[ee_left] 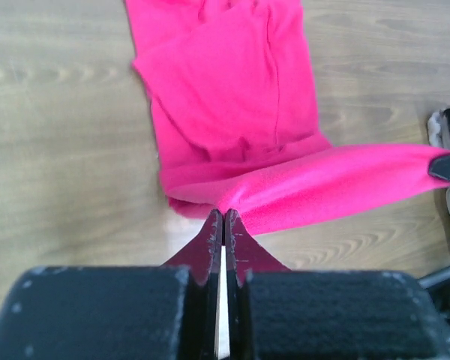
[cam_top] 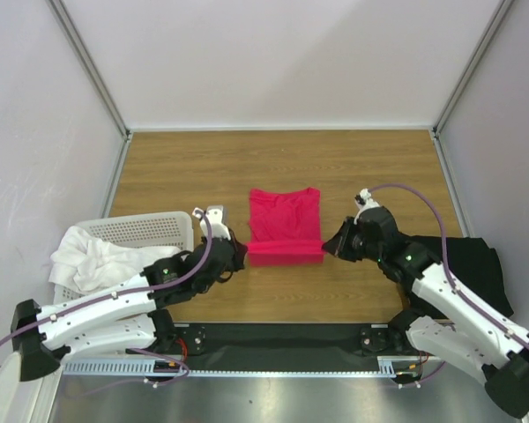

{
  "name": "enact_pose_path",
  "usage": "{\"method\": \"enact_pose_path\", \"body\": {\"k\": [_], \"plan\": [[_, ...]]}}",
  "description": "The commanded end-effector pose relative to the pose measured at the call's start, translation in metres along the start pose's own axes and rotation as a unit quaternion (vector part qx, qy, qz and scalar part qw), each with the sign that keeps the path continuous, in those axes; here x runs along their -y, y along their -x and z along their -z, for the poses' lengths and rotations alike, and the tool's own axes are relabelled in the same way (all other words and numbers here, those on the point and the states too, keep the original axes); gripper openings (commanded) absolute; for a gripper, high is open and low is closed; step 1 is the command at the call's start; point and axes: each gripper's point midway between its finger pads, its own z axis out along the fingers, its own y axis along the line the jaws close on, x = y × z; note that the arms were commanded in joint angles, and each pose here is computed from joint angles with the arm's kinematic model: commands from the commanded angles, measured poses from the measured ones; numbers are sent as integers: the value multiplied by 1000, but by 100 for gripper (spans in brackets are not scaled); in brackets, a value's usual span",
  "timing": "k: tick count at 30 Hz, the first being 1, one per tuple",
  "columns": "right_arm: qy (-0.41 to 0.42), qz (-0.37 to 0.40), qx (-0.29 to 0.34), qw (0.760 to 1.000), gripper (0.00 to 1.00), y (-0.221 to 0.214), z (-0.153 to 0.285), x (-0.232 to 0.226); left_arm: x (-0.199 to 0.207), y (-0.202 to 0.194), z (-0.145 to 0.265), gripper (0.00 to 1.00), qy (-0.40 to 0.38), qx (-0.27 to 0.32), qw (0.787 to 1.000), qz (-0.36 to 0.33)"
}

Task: Fold and stack the t-shirts
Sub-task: Fold the tshirt

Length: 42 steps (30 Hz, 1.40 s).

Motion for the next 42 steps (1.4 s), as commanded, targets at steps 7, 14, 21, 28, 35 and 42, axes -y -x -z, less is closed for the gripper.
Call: {"method": "enact_pose_path", "body": {"k": [7,14,21,28,35,42], "plan": [[12,26,40,999,0,66,-27,-5,-4,50,-38,0,11,24,998,-49],[17,25,47,998,0,92,-51,-7,-7,76,-63,0,15,38,998,-42],[11,10,51,999,0,111,-74,4,-11,80,-92,0,15,28,999,-33],[2,5,50,999,0,126,-94,14,-20,88,-115,0,25,26,999,-24],[1,-9,44,999,0,138,-121,25,-27,91,-139,0,36,24,999,-20],[-4,-17,29,999,0,151,-148,45,-41,84,-165,0,52,22,998,-4]]}}
